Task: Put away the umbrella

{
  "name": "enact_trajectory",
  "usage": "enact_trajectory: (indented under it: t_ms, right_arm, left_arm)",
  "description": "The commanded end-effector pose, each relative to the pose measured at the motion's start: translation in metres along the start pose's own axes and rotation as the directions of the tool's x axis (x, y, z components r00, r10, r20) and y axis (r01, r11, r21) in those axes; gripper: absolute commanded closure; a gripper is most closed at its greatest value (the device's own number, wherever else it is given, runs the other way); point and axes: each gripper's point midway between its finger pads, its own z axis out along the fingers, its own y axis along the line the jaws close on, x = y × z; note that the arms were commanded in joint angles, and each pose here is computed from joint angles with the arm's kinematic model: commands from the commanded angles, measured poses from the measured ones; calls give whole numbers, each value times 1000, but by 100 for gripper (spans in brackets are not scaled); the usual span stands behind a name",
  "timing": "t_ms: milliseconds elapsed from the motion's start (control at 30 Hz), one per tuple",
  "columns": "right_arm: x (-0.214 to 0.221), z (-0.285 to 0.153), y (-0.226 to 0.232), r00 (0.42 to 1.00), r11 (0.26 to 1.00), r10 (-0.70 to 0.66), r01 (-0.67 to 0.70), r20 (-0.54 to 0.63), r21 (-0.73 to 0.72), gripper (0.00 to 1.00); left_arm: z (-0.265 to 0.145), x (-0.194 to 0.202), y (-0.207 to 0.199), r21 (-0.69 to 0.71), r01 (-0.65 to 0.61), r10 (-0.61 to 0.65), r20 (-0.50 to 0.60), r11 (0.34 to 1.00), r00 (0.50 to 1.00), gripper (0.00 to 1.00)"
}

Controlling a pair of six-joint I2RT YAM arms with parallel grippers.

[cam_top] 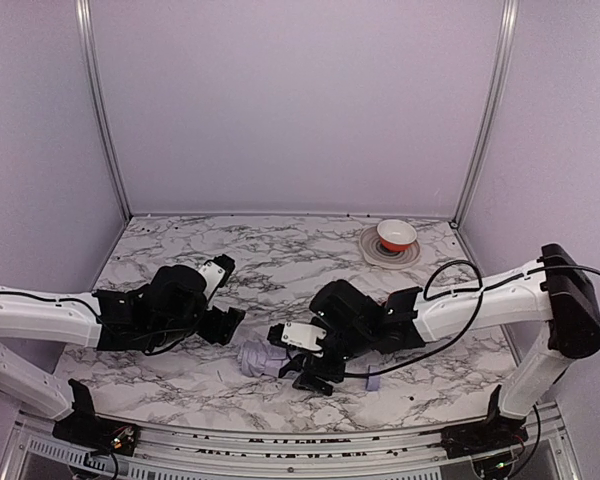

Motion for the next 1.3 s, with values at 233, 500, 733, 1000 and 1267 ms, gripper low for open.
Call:
enact_trajectory:
  t_ms: [233, 500, 733, 1000, 1267]
  right_arm:
    - [-40, 11, -10, 937, 980, -70, 128, -343, 150, 0]
    - [-31, 49, -15, 892, 967, -51, 157, -450, 202, 4]
    - [-16, 76, -21, 874, 955, -39, 176, -485, 240, 18]
    - [-16, 90, -28, 870, 943, -63, 213, -489, 257, 52]
    - [-40, 69, -46, 900, 921, -46, 206, -433, 330, 69]
  left_arm:
    - [-14, -7, 63, -207, 199, -185, 85, 958, 979, 16]
    - [-8, -1, 57, -188, 172, -166, 49, 967, 985, 16]
    - [-6, 1, 55, -179, 156, -152, 35, 971, 988, 15]
    - [-6, 1, 55, -180, 140, -136, 32, 974, 990, 15]
    - [-10, 0, 60, -200, 130, -125, 42, 971, 991, 15]
